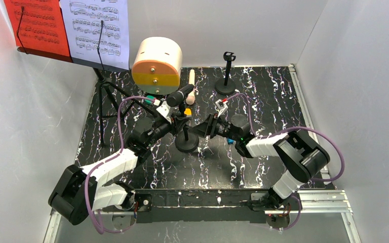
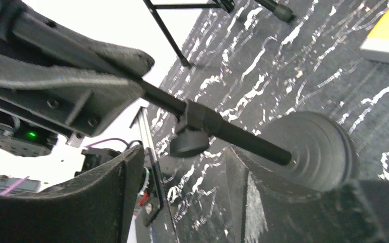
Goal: Pack up the instrument practice props
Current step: Unscrew the knob on the microphone stand.
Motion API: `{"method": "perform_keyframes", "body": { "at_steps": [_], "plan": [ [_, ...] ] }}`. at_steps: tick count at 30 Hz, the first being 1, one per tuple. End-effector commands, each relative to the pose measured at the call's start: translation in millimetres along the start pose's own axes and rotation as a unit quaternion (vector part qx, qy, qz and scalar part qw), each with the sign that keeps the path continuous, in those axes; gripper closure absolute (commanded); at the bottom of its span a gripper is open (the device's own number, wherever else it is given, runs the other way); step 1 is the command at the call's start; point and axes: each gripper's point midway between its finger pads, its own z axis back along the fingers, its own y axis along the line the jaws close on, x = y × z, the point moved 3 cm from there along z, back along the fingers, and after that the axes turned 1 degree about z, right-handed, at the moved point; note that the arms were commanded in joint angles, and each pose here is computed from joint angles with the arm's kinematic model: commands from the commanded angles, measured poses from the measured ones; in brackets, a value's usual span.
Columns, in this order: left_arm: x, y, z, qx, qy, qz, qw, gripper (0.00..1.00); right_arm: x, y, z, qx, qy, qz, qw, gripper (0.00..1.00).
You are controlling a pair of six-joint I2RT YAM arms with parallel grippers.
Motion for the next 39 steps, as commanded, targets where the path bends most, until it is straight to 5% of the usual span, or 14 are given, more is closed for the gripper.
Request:
{"method": "perform_keyframes", "body": {
  "at_steps": [1,11,20,29,33,39],
  "plan": [
    [-18.3,-0.9,5.6,-0.002,0.034,0.018,0.999,1.0,27.9,26.8,-11.0,0.067,-0.028,-0.012,0.997,0.35],
    [-20.8,-0.6,4.1,-0.003,0.038,0.019,0.999,1.0,19.0,17.2,-12.7,0.091,0.001,-0.057,0.994,0.59],
    [-20.5,-0.8,4.0,-0.003,0.038,0.019,0.999,1.0,15.1,16.0,-13.9,0.109,0.028,-0.031,0.993,0.99],
    [-20.0,-0.4,2.9,-0.001,0.038,0.025,0.999,1.0,9.3,3.1,-17.9,0.065,0.095,0.173,0.978,0.99],
    [-21.4,-0.4,1.2,-0.001,0.041,0.03,0.999,1.0,0.6,-10.1,-19.5,-0.019,0.139,0.346,0.928,0.99],
    [-21.9,-1.2,0.6,-0.004,0.042,0.033,0.999,1.0,-18.3,-21.6,-13.7,-0.103,0.177,0.577,0.79,0.99]
  ]
}}
